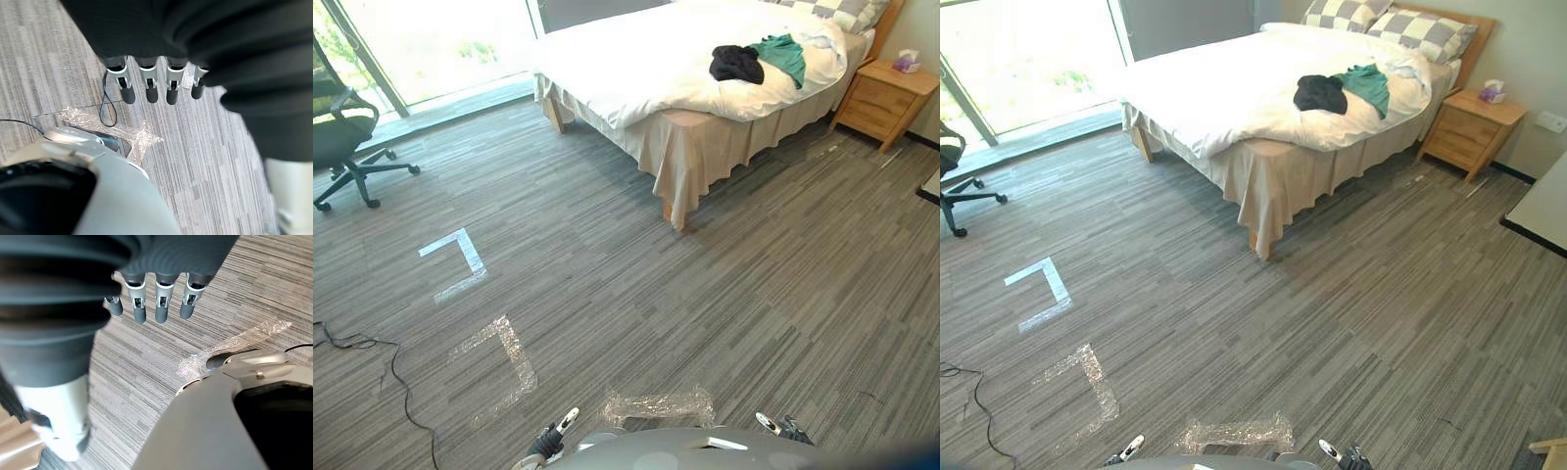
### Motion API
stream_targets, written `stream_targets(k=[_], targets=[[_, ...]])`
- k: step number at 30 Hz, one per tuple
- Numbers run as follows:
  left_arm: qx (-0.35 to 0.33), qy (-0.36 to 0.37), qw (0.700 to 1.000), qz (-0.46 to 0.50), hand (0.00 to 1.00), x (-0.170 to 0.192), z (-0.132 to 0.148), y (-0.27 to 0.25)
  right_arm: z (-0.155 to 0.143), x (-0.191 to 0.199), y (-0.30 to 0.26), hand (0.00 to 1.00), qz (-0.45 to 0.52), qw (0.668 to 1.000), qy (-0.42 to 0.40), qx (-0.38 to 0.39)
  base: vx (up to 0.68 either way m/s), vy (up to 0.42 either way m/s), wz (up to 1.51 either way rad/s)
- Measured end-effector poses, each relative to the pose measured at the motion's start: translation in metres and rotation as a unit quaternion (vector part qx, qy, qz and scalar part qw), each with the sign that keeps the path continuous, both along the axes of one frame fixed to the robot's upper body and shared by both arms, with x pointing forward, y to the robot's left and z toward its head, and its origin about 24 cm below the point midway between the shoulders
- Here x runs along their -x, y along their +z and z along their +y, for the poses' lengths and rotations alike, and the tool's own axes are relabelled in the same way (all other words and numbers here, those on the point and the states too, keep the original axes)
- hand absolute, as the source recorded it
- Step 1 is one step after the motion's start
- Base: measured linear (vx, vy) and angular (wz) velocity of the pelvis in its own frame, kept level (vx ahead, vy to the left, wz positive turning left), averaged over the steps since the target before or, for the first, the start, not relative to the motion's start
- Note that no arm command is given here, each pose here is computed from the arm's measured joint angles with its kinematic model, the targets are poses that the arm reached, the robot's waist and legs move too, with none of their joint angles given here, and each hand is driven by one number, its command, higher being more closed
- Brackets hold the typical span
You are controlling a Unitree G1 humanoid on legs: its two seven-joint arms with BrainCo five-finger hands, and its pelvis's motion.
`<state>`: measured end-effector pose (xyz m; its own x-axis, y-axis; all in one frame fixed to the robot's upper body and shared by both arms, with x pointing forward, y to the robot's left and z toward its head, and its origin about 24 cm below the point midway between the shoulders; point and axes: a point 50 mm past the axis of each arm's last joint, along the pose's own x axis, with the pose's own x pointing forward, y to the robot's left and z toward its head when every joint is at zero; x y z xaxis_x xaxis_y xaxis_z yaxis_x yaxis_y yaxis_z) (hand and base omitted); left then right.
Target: Tidy the bed and pick cloth on bed and put in laundry
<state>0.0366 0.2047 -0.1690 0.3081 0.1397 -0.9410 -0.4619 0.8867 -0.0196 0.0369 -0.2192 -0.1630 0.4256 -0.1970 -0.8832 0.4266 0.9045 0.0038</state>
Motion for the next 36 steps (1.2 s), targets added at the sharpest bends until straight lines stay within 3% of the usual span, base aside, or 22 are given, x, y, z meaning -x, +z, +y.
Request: stream_targets(k=[13,24,31,36], targets=[[0.007,-0.017,1.0,0.004,0.0,-0.004,-0.001,0.0,0.001,-0.013,0.001,0.0,-0.015,1.0,-0.008,-0.002,0.06,0.002,-0.08],[-0.006,-0.081,0.997,0.002,0.0,-0.015,0.0,0.001,0.0,-0.017,0.001,0.0,-0.02,0.998,-0.059,0.004,-0.04,-0.033,-0.22],[-0.027,-0.099,0.995,0.009,0.0,-0.019,0.017,0.004,0.015,-0.016,-0.003,0.0,-0.005,0.995,-0.092,-0.025,0.03,-0.088,-0.71],[0.013,-0.066,0.997,-0.038,0.0,-0.05,-0.003,0.006,-0.001,-0.01,-0.001,0.0,0.002,0.995,-0.099,-0.016,0.15,-0.186,-0.35]])
